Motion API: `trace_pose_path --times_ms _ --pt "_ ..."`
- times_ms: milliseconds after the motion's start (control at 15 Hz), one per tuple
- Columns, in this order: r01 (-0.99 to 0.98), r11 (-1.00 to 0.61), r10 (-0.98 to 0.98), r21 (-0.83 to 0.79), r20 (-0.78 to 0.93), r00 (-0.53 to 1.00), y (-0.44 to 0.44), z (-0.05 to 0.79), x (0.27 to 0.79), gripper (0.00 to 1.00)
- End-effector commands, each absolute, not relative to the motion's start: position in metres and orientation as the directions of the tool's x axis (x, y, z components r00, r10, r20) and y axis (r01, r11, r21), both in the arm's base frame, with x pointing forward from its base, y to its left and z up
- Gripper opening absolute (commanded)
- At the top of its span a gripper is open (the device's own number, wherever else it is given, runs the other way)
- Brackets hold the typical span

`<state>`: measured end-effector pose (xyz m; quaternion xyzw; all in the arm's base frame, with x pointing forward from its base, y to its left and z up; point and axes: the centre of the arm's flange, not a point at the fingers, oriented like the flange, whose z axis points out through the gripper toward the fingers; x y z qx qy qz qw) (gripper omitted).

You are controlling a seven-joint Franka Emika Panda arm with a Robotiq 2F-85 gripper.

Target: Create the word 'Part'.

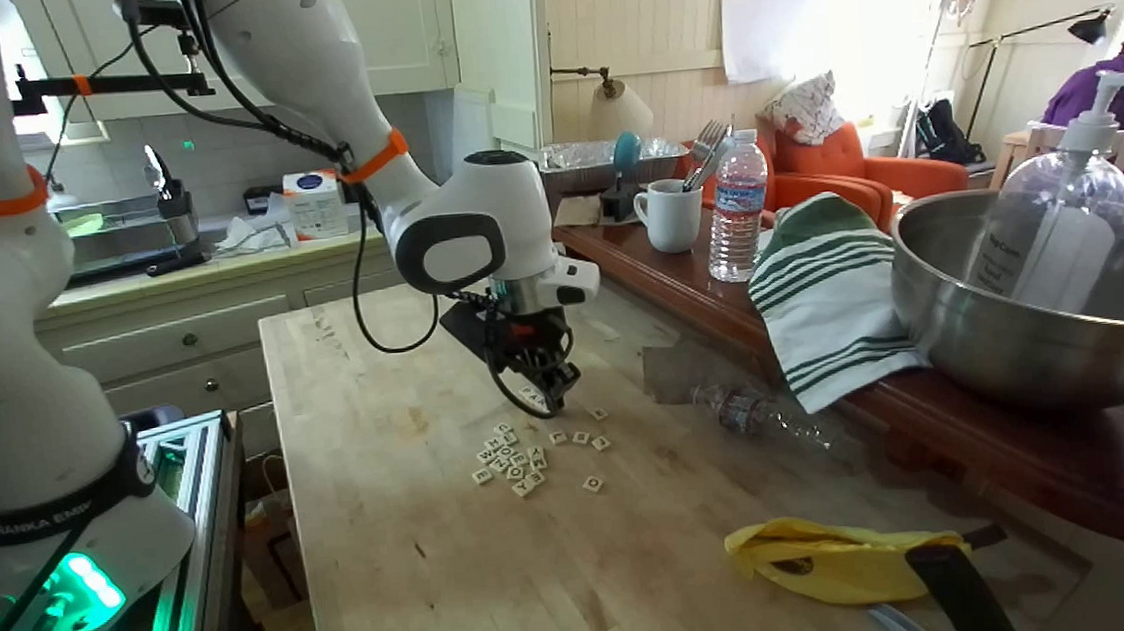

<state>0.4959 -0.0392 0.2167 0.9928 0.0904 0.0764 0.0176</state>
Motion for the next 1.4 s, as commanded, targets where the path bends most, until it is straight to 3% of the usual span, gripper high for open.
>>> trace_pose_path --times_ms 0,1333 --pt "0.178 -0.983 0.180 0.035 0.070 0.981 -0.025 0.193 0.489 0.00" --pt "0.177 -0.983 0.183 0.052 0.143 0.973 -0.016 0.238 0.474 0.00"
